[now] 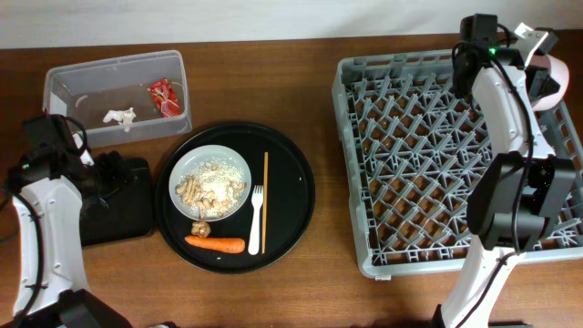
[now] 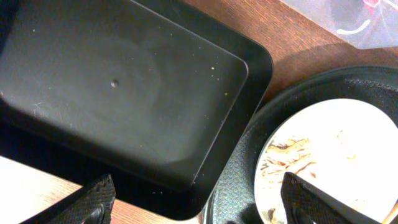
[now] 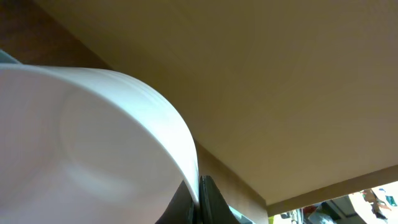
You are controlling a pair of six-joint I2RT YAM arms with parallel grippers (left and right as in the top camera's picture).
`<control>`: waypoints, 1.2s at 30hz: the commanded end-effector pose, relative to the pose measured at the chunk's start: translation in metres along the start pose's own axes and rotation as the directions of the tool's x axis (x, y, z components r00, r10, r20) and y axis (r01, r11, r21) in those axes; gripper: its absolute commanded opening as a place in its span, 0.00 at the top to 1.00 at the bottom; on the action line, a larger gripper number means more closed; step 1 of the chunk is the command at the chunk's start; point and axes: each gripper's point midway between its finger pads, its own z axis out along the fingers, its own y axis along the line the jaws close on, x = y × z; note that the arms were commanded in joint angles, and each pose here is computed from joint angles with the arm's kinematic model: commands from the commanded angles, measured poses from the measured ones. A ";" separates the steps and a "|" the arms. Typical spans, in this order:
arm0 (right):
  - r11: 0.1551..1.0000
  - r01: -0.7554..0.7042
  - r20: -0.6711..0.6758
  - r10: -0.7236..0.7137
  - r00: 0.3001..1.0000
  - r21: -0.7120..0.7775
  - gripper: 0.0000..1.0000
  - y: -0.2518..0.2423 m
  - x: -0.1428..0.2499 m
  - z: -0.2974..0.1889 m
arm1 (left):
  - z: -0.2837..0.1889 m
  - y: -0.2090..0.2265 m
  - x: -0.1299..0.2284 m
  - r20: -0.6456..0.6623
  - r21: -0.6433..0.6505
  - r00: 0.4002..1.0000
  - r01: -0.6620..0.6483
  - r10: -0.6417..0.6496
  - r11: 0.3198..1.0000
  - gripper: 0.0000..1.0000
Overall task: Sort waste into correct bins and load items into the dishwasher rack
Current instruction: 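Set the pink bowl on its side in the rack's back right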
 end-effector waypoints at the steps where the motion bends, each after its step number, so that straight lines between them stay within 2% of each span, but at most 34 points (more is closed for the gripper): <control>1: 1.000 0.008 -0.017 -0.008 1.000 -0.017 0.96 0.015 0.009 0.005 | -0.002 -0.001 -0.003 0.003 0.004 1.000 -0.014 0.014 1.000 0.15; 9: 0.995 0.096 -0.036 -0.097 0.995 -0.021 0.96 0.047 0.032 0.011 | -0.002 -0.001 -0.003 0.002 0.004 1.000 -0.014 0.014 1.000 0.15; 16: 0.986 0.128 -0.040 -0.133 0.990 -0.105 0.96 0.065 0.039 -0.006 | -0.002 -0.001 -0.003 0.003 0.004 1.000 -0.014 0.014 1.000 0.15; 21: 0.979 0.171 -0.045 -0.177 0.983 -0.109 0.96 0.068 0.048 -0.009 | -0.002 -0.001 -0.003 0.003 0.004 1.000 -0.014 0.014 1.000 0.15; 24: 0.977 0.173 -0.081 -0.183 0.980 -0.122 0.96 0.067 0.062 -0.009 | -0.002 -0.001 -0.003 0.002 0.004 1.000 -0.014 0.014 1.000 0.16; 28: 0.954 0.214 -0.143 -0.246 0.959 -0.209 0.94 0.074 0.081 -0.013 | -0.002 -0.001 -0.003 0.003 0.004 1.000 -0.014 0.014 1.000 0.15; 30: 0.938 0.234 -0.176 -0.284 0.943 -0.255 0.87 0.078 0.091 -0.016 | -0.002 -0.001 -0.003 0.003 0.004 1.000 -0.014 0.014 1.000 0.15; 34: 0.907 0.256 -0.219 -0.339 0.915 -0.335 0.82 0.083 0.106 -0.026 | -0.002 -0.001 -0.003 0.003 0.004 1.000 -0.014 0.014 1.000 0.16; 36: 0.894 0.281 -0.225 -0.371 0.901 -0.349 0.66 0.080 0.111 -0.031 | -0.002 -0.001 -0.003 0.003 0.004 1.000 -0.014 0.014 1.000 0.16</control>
